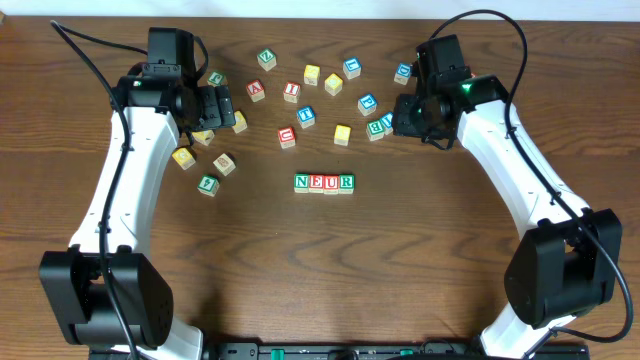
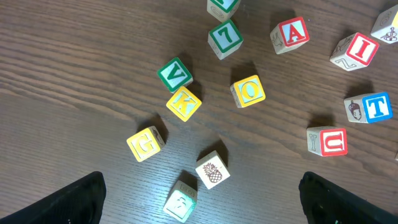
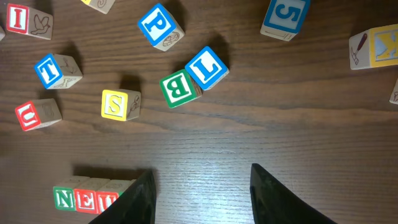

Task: Spell out NEURIPS
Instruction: 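Raise the right gripper toward the upper-right blocks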

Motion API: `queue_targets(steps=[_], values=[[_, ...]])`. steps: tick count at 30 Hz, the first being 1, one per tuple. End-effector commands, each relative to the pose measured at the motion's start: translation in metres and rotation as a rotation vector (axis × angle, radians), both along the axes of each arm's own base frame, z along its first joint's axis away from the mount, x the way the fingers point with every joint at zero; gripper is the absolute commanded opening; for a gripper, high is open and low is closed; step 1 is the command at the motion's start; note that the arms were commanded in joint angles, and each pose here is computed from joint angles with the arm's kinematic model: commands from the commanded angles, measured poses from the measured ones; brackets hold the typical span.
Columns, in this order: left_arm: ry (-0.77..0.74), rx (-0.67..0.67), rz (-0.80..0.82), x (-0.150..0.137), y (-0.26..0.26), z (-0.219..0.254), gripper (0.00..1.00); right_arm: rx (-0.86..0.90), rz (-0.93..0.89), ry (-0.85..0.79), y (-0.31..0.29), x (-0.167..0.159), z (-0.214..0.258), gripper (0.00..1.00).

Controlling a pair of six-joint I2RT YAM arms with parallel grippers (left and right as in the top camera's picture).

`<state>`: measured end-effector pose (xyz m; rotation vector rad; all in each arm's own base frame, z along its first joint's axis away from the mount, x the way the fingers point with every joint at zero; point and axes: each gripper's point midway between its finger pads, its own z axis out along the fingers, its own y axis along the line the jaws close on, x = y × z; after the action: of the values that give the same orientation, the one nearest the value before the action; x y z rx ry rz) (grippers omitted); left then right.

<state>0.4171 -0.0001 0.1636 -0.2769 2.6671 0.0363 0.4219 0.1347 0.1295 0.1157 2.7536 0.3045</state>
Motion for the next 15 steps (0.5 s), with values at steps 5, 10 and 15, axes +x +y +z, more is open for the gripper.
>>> queue_targets(steps=[5,10,15], values=[[-0.016,0.004,-0.001,0.003,0.0016,0.0059,0.98,-0.002,0.005,-0.04,-0.0017,0.0046,0.0129,0.44],[-0.016,0.004,-0.001,0.003,0.0016,0.0059,0.98,-0.004,0.008,-0.039,-0.0017,0.0044,0.0127,0.44],[-0.016,0.004,-0.001,0.003,0.0016,0.0059,0.98,-0.004,0.01,-0.039,-0.0009,0.0041,0.0128,0.44]])
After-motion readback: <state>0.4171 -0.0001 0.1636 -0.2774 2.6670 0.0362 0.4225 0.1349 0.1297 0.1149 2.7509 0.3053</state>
